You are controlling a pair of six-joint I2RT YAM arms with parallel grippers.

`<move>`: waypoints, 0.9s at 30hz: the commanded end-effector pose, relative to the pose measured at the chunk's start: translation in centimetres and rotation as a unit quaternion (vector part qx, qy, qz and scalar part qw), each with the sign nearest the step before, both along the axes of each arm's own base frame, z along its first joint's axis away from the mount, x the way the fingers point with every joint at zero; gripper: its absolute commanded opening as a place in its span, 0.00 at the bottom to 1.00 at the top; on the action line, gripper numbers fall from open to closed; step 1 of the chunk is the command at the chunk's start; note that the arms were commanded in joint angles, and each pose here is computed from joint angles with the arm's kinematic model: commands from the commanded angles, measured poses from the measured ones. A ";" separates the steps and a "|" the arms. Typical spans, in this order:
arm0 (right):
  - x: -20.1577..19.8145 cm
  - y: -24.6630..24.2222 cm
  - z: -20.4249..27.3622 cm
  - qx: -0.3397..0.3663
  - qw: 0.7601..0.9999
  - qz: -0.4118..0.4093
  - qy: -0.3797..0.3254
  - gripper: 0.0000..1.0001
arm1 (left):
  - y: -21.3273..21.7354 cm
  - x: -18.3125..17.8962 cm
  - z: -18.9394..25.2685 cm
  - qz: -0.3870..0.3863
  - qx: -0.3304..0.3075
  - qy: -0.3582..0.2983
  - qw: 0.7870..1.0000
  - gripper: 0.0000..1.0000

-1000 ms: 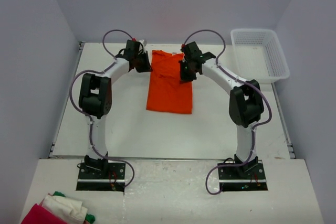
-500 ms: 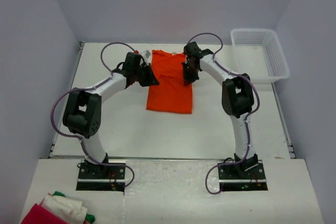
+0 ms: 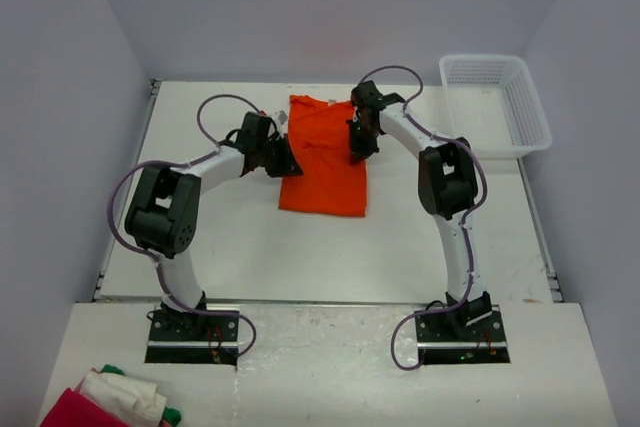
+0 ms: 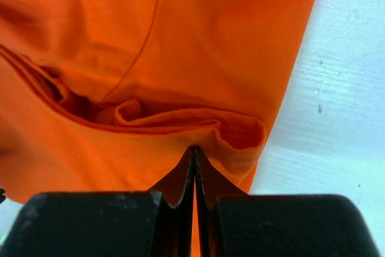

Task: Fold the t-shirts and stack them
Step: Fold the folded rectangular tshirt in 1/3 of the way

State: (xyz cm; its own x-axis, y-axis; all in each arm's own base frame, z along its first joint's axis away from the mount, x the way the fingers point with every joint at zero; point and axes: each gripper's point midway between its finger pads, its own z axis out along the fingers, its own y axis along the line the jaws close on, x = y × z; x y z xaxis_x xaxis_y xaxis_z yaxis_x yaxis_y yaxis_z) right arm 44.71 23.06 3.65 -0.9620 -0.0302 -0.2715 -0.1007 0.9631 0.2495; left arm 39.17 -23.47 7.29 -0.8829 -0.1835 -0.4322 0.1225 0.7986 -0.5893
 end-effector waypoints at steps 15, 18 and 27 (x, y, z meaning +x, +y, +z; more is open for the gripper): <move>3.1 -3.4 -0.4 0.000 0.999 -0.040 0.023 0.00 | 3.9 -5.2 -7.7 0.036 0.079 0.086 0.993 0.00; 3.3 -3.3 -0.7 0.005 0.999 -0.039 0.026 0.00 | 4.2 -6.1 -8.0 0.034 0.082 0.088 0.992 0.00; 5.1 -3.9 1.2 -0.005 0.999 -0.047 -0.017 0.00 | 4.3 -8.3 -8.5 0.025 0.082 0.094 0.992 0.00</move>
